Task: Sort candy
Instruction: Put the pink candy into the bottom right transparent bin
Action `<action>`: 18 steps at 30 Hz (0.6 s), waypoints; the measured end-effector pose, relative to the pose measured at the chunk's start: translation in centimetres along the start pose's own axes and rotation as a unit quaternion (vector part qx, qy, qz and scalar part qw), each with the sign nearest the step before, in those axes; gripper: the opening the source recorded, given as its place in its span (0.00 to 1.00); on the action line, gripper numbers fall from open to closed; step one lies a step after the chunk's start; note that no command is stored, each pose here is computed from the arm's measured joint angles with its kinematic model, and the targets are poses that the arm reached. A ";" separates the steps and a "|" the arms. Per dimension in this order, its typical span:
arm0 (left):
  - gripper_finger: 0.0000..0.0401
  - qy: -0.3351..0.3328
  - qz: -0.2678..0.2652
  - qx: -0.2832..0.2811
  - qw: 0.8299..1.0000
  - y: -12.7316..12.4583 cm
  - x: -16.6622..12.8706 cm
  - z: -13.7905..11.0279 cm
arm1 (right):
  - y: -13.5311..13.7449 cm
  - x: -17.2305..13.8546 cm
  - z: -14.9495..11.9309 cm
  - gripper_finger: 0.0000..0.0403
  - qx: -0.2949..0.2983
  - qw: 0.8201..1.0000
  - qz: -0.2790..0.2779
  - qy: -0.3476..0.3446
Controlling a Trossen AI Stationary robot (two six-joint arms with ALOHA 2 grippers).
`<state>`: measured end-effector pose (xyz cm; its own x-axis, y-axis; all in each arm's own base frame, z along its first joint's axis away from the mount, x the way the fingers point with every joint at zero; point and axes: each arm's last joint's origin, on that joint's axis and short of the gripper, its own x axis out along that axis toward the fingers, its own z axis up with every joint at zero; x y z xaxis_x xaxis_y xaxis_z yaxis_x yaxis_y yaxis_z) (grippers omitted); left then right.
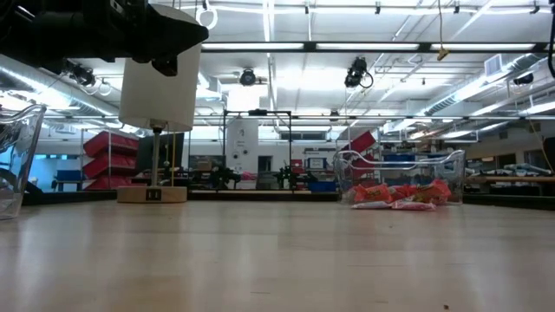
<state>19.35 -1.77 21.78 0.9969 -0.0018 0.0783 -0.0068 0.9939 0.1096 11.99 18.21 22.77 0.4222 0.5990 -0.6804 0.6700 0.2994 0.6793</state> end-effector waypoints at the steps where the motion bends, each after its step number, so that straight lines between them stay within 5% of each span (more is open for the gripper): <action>1: 0.01 0.000 0.000 0.000 1.000 0.0 0.0 0.0 | 0.1 -0.2 0.1 0.18 -0.007 1.000 0.010 -0.010; 9: 0.01 0.000 0.000 0.002 1.000 0.0 0.0 0.0 | 1.8 -2.2 1.8 0.18 -0.132 0.976 0.108 -0.135; 18: 0.01 0.000 0.000 0.003 1.000 0.0 0.0 0.0 | 3.8 -4.3 6.7 0.18 -0.267 0.923 0.117 -0.250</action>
<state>19.35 -1.77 21.78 0.9969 -0.0018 0.0790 -0.0073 0.9934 0.1148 16.81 11.83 26.46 0.8360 0.3166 -0.4483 0.1838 0.6082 0.7722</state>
